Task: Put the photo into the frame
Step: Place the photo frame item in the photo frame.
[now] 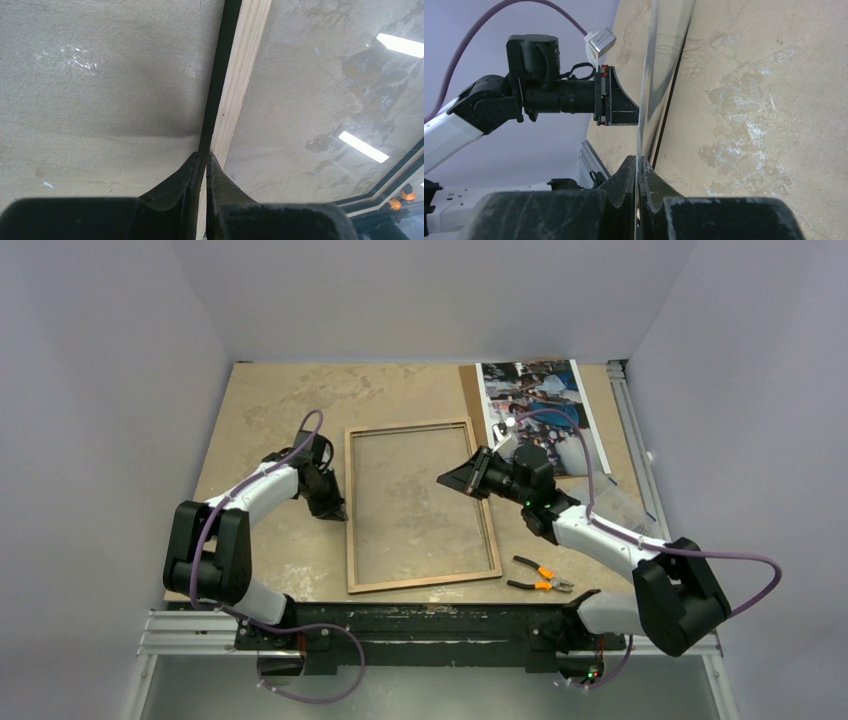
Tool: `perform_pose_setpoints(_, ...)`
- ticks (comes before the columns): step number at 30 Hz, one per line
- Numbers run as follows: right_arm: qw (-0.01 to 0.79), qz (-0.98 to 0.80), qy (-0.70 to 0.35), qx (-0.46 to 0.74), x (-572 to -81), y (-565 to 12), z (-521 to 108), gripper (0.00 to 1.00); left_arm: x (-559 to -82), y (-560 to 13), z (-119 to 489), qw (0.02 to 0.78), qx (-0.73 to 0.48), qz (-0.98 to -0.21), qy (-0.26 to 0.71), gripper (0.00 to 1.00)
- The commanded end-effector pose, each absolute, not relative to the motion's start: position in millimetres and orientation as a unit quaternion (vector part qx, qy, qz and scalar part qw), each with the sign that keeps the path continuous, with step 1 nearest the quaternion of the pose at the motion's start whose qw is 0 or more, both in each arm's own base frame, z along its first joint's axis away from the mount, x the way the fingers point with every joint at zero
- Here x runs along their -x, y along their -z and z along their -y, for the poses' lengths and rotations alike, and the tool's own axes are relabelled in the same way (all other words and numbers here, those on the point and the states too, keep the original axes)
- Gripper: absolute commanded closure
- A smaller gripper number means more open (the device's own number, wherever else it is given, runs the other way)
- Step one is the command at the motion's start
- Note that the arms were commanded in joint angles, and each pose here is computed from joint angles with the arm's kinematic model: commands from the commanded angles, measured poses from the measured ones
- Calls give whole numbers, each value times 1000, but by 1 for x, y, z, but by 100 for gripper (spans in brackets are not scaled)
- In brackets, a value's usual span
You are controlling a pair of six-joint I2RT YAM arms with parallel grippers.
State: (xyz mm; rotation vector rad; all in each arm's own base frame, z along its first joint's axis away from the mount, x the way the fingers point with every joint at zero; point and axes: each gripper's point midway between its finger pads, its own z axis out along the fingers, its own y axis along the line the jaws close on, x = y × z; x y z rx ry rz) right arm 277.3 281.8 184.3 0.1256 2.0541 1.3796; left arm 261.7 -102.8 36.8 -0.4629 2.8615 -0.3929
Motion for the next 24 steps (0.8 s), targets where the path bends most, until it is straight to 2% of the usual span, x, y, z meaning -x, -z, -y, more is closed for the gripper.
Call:
perform_pose_setpoints(1, 333, -765, -551, 23, -269, -205, -296, 100, -266, -32, 93, 115, 154, -976, 107, 93)
perform_pose_setpoints(24, 362, -722, -583, 93, -252, -230, -313, 100, -267, -30, 91, 110, 154, -977, 98, 94)
